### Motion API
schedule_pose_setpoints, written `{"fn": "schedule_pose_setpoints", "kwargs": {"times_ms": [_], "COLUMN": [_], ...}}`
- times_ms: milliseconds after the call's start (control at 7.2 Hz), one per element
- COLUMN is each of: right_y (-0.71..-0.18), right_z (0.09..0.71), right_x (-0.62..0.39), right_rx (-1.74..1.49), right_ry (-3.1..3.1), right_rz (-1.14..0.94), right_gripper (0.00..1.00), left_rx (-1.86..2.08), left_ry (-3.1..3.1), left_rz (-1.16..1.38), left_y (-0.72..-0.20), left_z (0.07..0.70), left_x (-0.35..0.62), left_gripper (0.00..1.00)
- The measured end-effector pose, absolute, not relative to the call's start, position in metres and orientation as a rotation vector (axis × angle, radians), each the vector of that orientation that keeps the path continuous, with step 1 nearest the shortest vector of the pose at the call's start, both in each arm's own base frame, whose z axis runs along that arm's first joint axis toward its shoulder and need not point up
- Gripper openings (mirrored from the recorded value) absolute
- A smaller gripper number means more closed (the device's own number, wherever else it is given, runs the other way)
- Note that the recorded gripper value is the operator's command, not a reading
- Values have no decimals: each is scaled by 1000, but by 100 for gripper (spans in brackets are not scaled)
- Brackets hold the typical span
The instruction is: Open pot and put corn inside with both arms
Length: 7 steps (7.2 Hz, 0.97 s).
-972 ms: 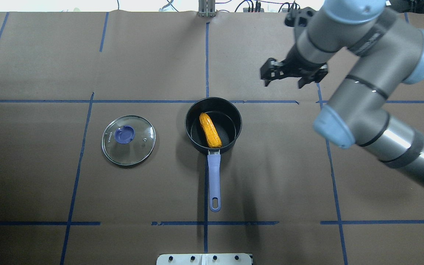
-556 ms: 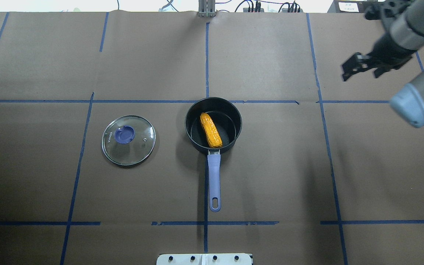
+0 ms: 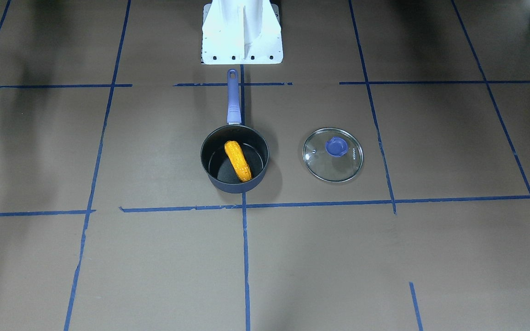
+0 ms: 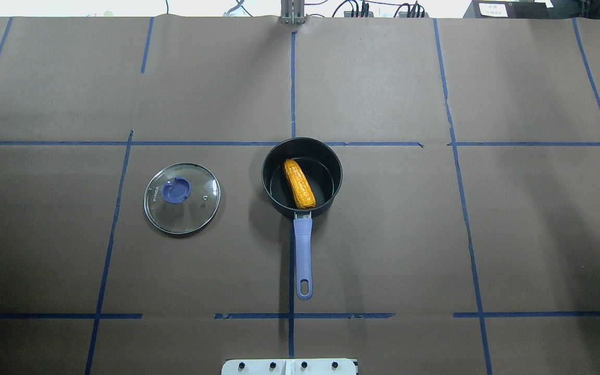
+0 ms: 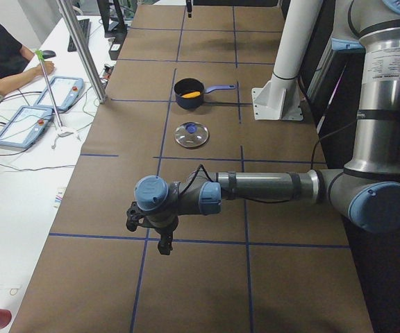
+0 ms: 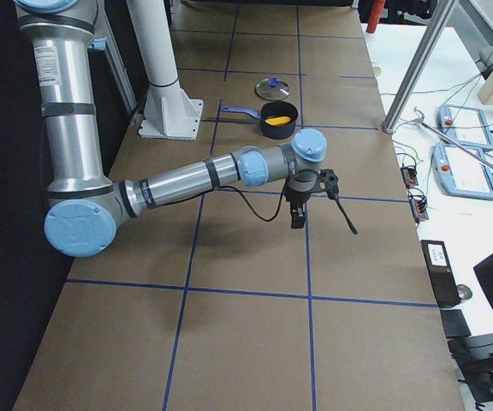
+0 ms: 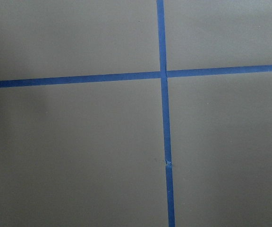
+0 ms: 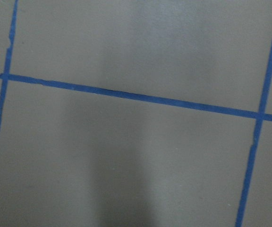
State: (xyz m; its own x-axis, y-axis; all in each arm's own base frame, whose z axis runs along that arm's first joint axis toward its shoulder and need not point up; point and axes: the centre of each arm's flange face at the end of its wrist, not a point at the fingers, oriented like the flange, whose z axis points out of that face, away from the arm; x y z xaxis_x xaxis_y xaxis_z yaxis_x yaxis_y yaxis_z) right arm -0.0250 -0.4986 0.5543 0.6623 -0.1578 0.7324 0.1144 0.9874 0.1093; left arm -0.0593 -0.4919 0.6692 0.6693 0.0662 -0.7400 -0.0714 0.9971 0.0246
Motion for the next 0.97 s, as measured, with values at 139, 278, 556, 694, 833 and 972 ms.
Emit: {"fn": "schedule_pose_setpoints", "kwargs": {"times_ms": [139,278,556,694,833,972], "right_y": [-490,-485,-477,-475,-472,-471], "right_z": [589,621,654,664,670,672], "right_x": [10,40,67,71,74,78], "right_rx": [62,69,67,56,50,48], "right_ry": [-864,-900,-921,-922,-919,-908], "right_rz": [-163,-164,-145,-134,-126,-118], "right_gripper": [100,100,100,100,100,100], "left_rx": [-6,-6,-3,-2,-2,-2], "left_ry": [834,835,835,835,834,834], "left_rz": [78,78,79,79,79,79], "left_y": [-492,-492,-492,-492,-492,-491], "left_z": [669,669,669,668,669,669], "left_x": [-59,-59,-59,-59,-60,-60], "left_gripper": [100,100,100,100,100,100]}}
